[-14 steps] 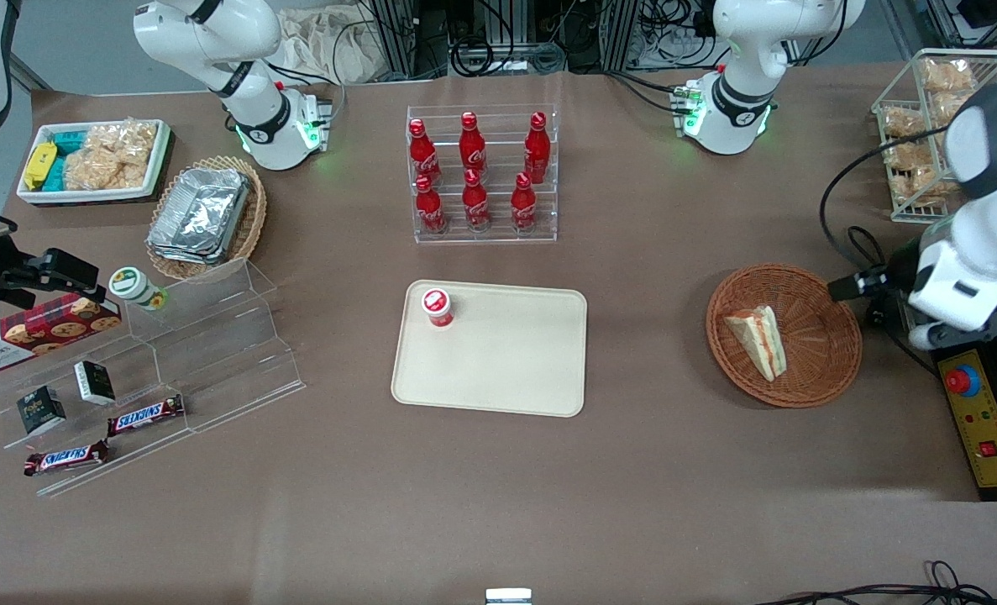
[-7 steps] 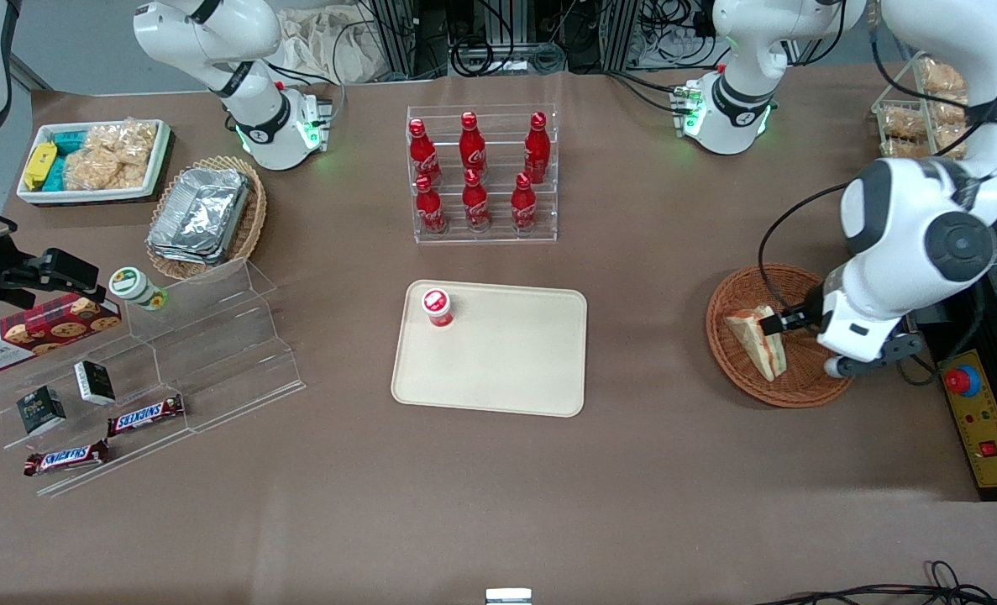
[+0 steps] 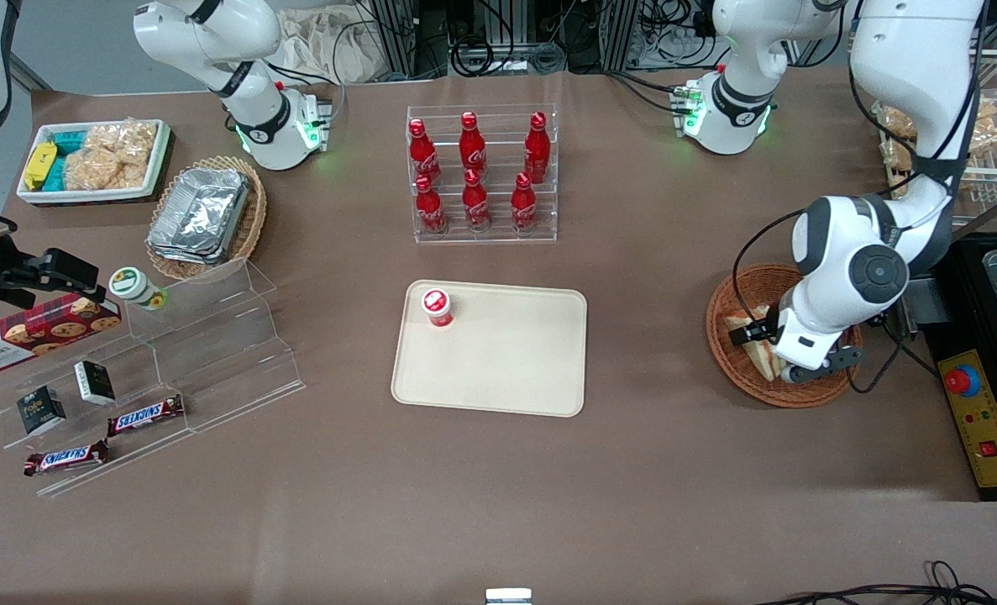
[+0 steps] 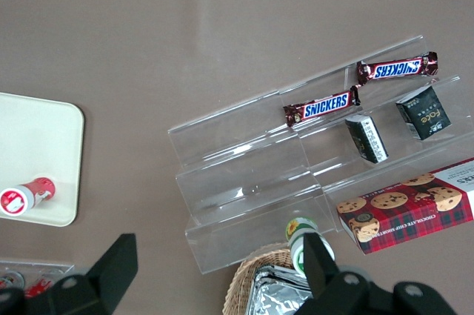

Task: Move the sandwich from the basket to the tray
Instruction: 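Close the left gripper on the sandwich wedge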

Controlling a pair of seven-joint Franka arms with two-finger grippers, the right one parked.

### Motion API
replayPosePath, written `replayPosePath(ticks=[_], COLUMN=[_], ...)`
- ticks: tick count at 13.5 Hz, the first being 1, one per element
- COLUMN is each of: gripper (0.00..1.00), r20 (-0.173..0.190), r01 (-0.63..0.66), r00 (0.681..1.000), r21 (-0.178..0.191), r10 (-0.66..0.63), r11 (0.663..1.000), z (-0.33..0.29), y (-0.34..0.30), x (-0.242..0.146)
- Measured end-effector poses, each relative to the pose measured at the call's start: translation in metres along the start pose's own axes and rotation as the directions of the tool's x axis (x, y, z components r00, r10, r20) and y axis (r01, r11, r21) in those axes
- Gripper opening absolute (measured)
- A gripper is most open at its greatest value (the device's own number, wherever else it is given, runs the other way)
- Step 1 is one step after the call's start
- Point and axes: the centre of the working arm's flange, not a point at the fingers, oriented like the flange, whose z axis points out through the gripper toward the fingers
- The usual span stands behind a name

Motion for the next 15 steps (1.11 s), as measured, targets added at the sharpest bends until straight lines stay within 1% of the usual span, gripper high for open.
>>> replayPosePath(ticks=[1,2,4,6,8,9,10,11,12,15], gripper=[1.00,0.94,0.68,0.48,0.33,0.33,0.29,0.29,0.29,0.29], r20=[0.001,0.005,0.007,0.003,-0.004,-0.012,-0.023,-0.034,-0.035,-0.020], r01=[0.000,0.001,0.003,0.005,0.005,0.005,0.006,0.006,0.006,-0.005], r00=[1.000,1.000,1.000,1.000,1.000,1.000,1.000,0.999,0.999,1.000], r21=[-0.001,-0.001,0.001,0.001,-0.001,-0.003,-0.007,-0.010,-0.007,0.015], r10=[0.000,-0.001,-0.003,-0.005,-0.005,-0.005,-0.006,-0.006,-0.006,0.005], r11=[1.000,1.000,1.000,1.000,1.000,1.000,1.000,1.000,1.000,1.000], z=[0.010,0.017,0.021,0.020,0.017,0.013,0.006,-0.004,-0.020,-0.094], y=[-0.001,-0.001,-0.003,-0.005,-0.004,-0.004,-0.003,-0.002,-0.001,0.001], x=[-0.001,-0.001,-0.001,0.001,0.003,0.005,0.008,0.012,0.016,0.028])
